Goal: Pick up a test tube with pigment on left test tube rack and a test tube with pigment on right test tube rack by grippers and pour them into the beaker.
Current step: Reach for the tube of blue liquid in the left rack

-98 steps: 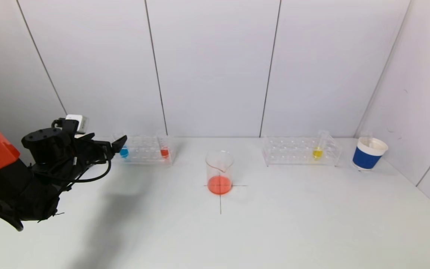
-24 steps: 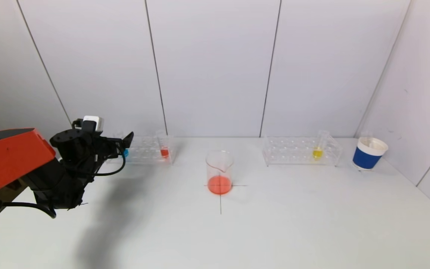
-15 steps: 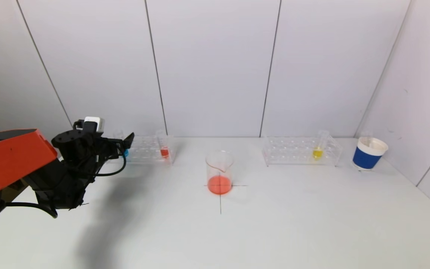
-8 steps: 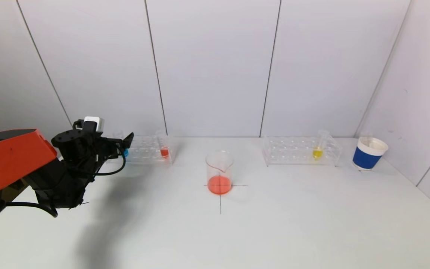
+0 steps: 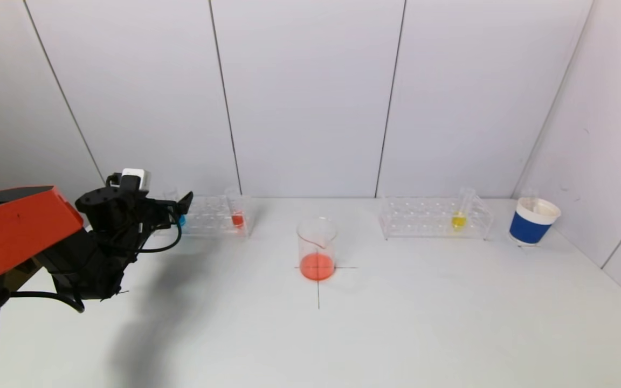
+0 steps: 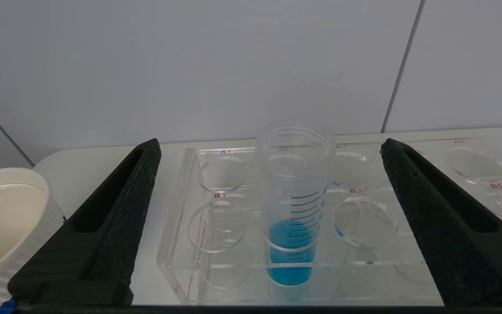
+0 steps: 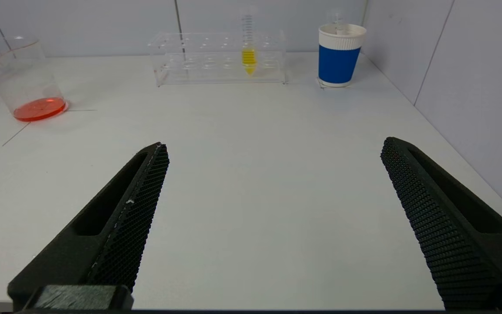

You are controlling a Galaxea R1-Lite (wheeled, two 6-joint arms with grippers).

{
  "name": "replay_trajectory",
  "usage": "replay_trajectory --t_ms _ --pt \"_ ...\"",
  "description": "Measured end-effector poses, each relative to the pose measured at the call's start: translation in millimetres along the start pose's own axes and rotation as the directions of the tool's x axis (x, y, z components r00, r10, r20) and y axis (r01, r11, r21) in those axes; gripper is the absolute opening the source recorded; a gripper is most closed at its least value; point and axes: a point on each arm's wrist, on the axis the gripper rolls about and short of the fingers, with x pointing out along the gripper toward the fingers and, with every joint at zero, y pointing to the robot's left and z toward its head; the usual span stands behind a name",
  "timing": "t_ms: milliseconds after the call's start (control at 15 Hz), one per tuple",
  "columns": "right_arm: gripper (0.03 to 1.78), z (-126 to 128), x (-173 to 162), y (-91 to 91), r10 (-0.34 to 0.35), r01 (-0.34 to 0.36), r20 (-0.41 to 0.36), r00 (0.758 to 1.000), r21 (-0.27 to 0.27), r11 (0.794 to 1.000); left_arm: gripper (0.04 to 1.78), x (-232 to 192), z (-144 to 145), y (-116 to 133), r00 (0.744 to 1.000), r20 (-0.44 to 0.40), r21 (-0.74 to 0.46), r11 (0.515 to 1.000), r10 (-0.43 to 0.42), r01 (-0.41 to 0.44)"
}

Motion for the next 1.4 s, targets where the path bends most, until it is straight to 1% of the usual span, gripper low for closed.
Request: replay_trajectory --t_ms 800,933,1067,1133,1267,1400 --pt "1.77 0.0 0.0 0.0 0.000 0.000 0.000 1.000 0.000 1.000 1.76 0.2 -0.6 0.1 1.000 -0.001 0.000 1.000 0.006 -0.006" --pt "1.77 -0.1 0.0 0.0 0.000 0.000 0.000 1.000 0.000 1.000 1.70 0.2 -0.8 0.1 1.000 -0.002 0.001 1.000 0.005 -0.005" --pt "1.77 -0.1 0.0 0.0 0.000 0.000 0.000 1.000 0.000 1.000 1.53 -0.1 -1.0 -0.1 1.000 -0.002 0.001 1.000 0.005 -0.005" --pt "1.77 -0.1 0.0 0.0 0.000 0.000 0.000 1.000 0.000 1.000 1.41 -0.2 -1.2 -1.0 1.000 -0.004 0.001 1.000 0.002 -0.002" --pt "1.77 -0.1 0.0 0.0 0.000 0.000 0.000 1.000 0.000 1.000 1.08 -0.3 -1.5 -1.8 1.000 -0.004 0.001 1.000 0.000 0.000" --pt "1.77 0.0 0.0 0.0 0.000 0.000 0.000 1.000 0.000 1.000 0.69 -0.3 -1.5 -2.0 1.000 -0.004 0.001 1.000 0.000 0.000"
